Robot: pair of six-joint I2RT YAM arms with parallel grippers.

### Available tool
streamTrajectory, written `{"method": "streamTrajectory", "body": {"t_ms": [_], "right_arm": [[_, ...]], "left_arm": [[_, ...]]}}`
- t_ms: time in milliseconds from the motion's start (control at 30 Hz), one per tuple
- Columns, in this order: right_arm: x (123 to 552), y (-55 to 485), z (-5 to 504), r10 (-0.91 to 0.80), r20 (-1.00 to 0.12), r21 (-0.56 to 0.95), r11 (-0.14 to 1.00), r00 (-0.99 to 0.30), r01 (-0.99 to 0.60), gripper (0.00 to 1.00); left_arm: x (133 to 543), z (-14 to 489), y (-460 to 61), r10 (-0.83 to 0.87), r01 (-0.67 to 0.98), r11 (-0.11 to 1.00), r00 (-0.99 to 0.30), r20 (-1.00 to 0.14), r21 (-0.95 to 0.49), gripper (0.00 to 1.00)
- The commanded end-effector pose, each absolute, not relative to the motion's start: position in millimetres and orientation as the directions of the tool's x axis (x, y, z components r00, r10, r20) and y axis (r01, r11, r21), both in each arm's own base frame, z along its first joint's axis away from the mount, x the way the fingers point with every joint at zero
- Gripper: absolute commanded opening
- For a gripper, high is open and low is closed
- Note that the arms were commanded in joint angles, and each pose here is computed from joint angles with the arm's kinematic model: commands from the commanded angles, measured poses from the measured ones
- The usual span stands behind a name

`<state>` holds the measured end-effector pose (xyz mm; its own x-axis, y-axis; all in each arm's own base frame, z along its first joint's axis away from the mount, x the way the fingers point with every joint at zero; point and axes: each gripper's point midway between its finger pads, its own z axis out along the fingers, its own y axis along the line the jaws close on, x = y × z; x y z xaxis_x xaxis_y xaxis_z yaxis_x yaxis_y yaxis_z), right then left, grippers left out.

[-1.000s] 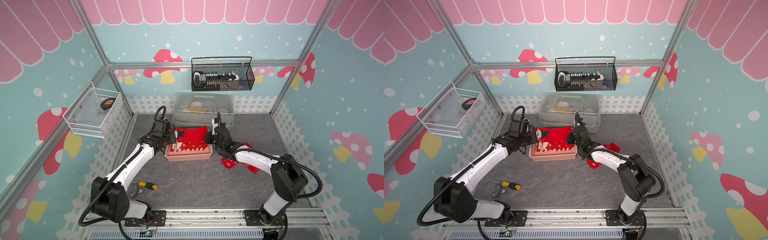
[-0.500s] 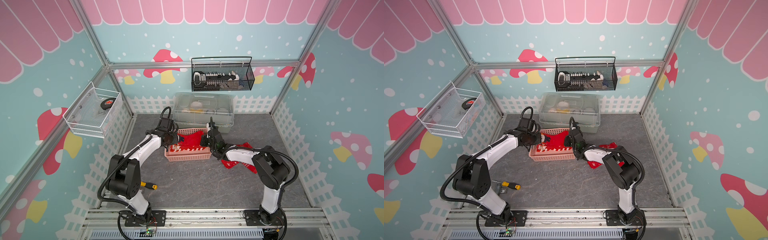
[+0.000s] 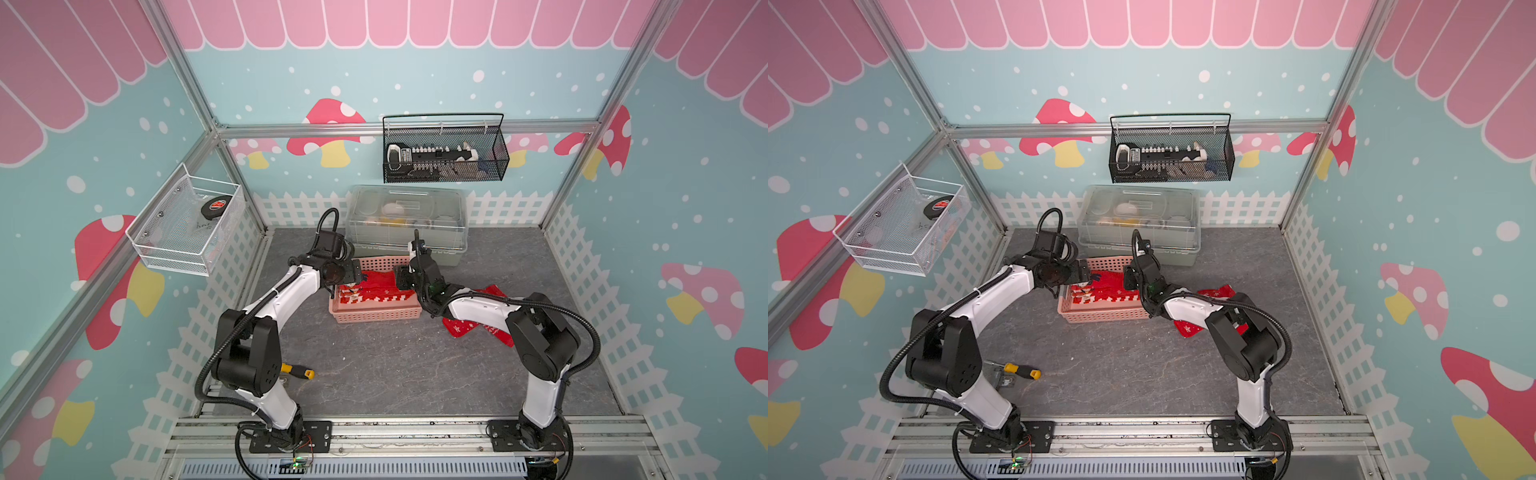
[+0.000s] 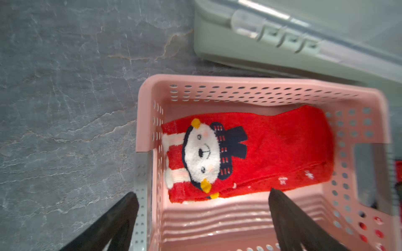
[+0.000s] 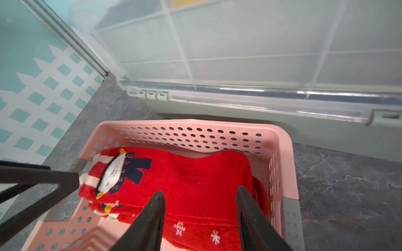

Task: Place the socks together as a pair
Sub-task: Place a pair of socks in the bin, then pick up the sock at the center of the board.

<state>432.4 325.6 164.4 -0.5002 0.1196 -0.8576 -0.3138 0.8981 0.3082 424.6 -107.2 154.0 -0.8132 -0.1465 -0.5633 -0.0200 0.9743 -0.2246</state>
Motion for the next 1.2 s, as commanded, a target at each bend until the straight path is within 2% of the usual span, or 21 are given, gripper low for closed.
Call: {"method": "streamTrajectory", "body": {"t_ms": [0,167,267,433,533,633,833,1000,1167], "right_arm": [[412.3,315.3,218.7,0.116,-0.904,0.275,0.896,-0.412,-0.35,0.51],[381.9,290.0,244.4,0.147,-0.915,0.293,0.881,-0.375,-0.371,0.5],[370.1,267.3,252.1,0.132,-0.919,0.263,0.907,-0.371,-0.33,0.5],[346.4,227.3,256.1,0.135,-0.917,0.243,0.936,-0.377,-0.256,0.51],[332.5,208.3,246.9,0.205,-0.886,0.32,0.919,-0.417,-0.229,0.54],[318.3,196.3,230.5,0.263,-0.851,0.389,0.897,-0.455,-0.209,0.55],[296.8,171.1,170.5,0.261,-0.792,0.379,0.919,-0.552,-0.11,0.55],[285.4,172.4,128.2,0.156,-0.754,0.319,0.936,-0.638,-0.148,0.53],[286.0,182.4,96.7,0.025,-0.692,0.254,0.944,-0.722,-0.211,0.48]], "left_arm": [[422.7,199.3,-114.7,-0.168,0.044,0.954,-0.741,-0.65,-0.297,0.94],[401.6,245.9,-102.0,-0.219,0.039,0.949,-0.633,-0.742,-0.313,0.94],[379.2,252.8,-87.5,-0.249,0.0,0.952,-0.586,-0.771,-0.307,0.93],[328.0,232.9,-112.3,-0.292,0.057,0.898,-0.663,-0.689,-0.436,0.86],[291.6,209.5,-132.4,-0.311,0.056,0.863,-0.725,-0.614,-0.503,0.84],[257.0,194.3,-155.4,-0.286,0.091,0.848,-0.751,-0.596,-0.522,0.83],[208.7,170.6,-181.2,-0.302,0.112,0.804,-0.77,-0.563,-0.584,0.81],[189.4,141.0,-185.7,-0.321,0.073,0.798,-0.789,-0.524,-0.599,0.78],[180.4,132.9,-195.4,-0.29,0.1,0.788,-0.809,-0.511,-0.607,0.76]]}}
